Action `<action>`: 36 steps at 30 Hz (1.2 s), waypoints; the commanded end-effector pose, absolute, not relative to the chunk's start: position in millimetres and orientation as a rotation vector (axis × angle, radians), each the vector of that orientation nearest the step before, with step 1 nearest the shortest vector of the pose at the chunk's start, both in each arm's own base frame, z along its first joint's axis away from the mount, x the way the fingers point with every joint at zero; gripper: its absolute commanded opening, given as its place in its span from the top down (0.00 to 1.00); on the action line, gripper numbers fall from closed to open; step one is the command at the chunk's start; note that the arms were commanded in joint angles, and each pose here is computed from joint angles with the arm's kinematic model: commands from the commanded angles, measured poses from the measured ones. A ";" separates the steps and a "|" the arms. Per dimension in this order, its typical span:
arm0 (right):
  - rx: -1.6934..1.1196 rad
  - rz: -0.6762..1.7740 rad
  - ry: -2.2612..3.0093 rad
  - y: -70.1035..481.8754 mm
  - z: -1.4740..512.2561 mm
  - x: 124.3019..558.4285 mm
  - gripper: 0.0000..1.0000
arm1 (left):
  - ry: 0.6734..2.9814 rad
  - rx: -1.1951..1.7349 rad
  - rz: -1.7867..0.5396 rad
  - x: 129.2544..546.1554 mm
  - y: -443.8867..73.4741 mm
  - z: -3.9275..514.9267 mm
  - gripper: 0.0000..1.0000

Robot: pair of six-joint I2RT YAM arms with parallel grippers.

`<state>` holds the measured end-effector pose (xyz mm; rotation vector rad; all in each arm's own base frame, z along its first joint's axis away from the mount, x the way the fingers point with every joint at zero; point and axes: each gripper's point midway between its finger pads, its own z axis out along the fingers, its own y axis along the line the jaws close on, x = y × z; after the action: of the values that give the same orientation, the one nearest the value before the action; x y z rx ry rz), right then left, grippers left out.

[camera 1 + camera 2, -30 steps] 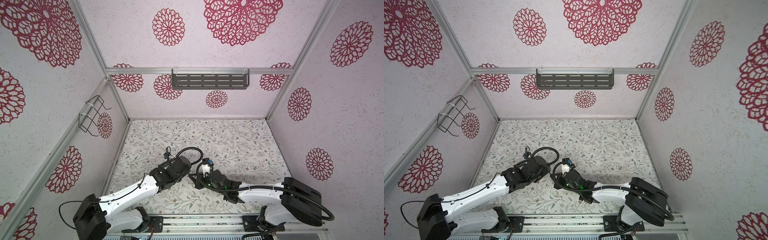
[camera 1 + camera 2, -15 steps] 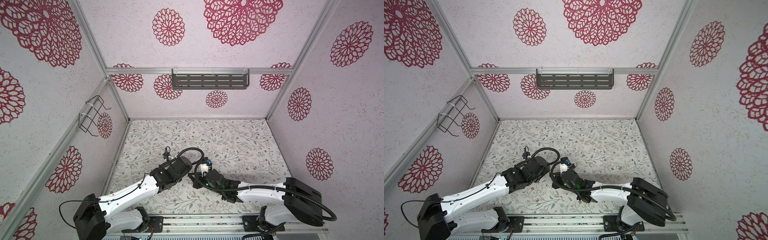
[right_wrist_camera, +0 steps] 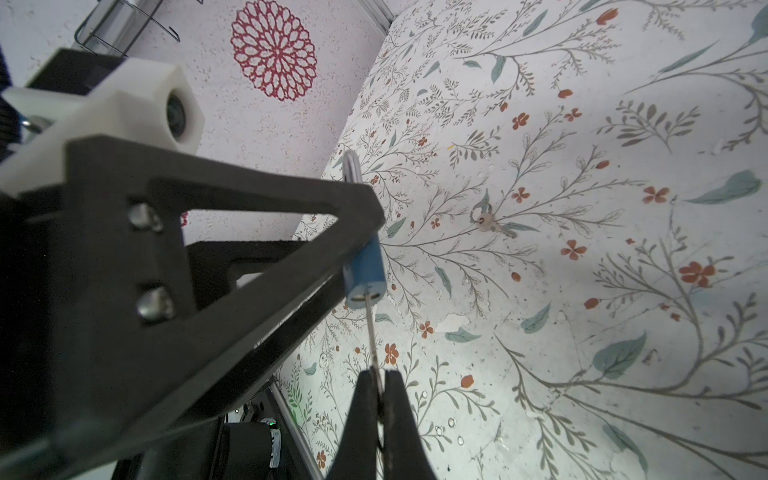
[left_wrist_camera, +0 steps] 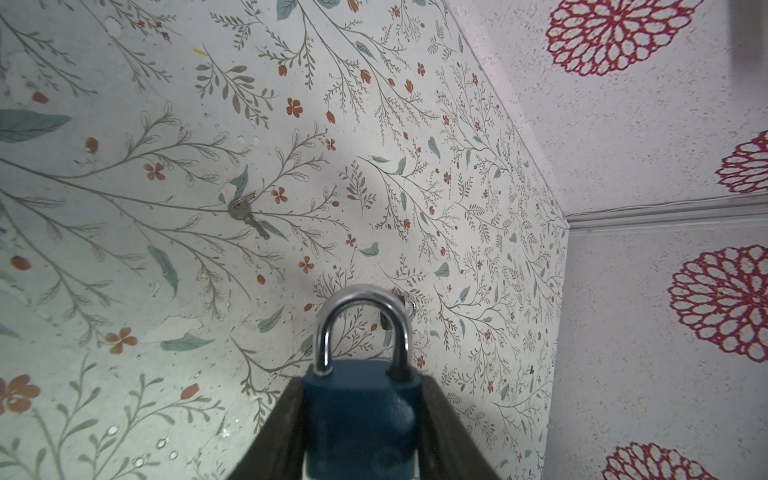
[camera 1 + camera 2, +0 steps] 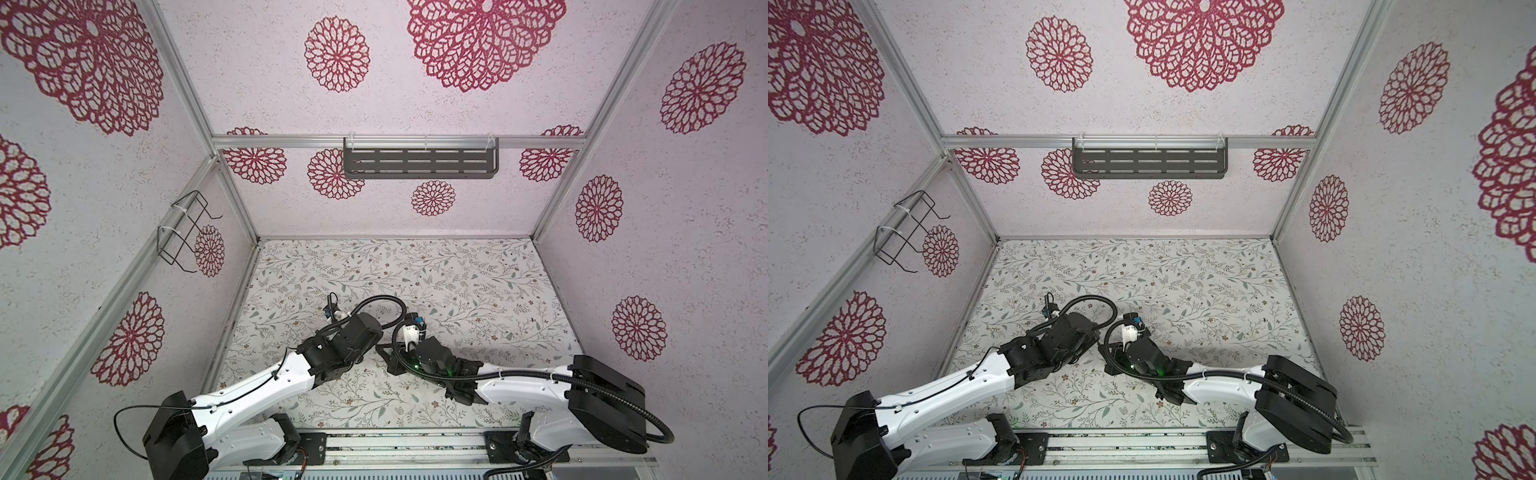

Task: Unlock with the key
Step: 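Push the key upward into the padlock keyhole with the right gripper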

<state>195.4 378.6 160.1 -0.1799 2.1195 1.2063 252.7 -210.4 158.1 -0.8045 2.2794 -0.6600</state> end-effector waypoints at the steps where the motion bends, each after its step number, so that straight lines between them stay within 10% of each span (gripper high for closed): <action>1: -0.100 1.164 2.049 372.8 187.9 214.9 1.00 | 2.321 -0.737 -0.670 241.6 -221.4 165.6 1.00; 36: -0.184 1.074 2.139 379.1 186.0 222.3 1.00 | 2.290 -0.780 -0.790 231.5 -229.3 179.8 1.00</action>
<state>195.9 383.1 170.7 -0.2559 2.2228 1.0904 248.5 -204.5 170.2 -0.8269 2.2396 -0.6403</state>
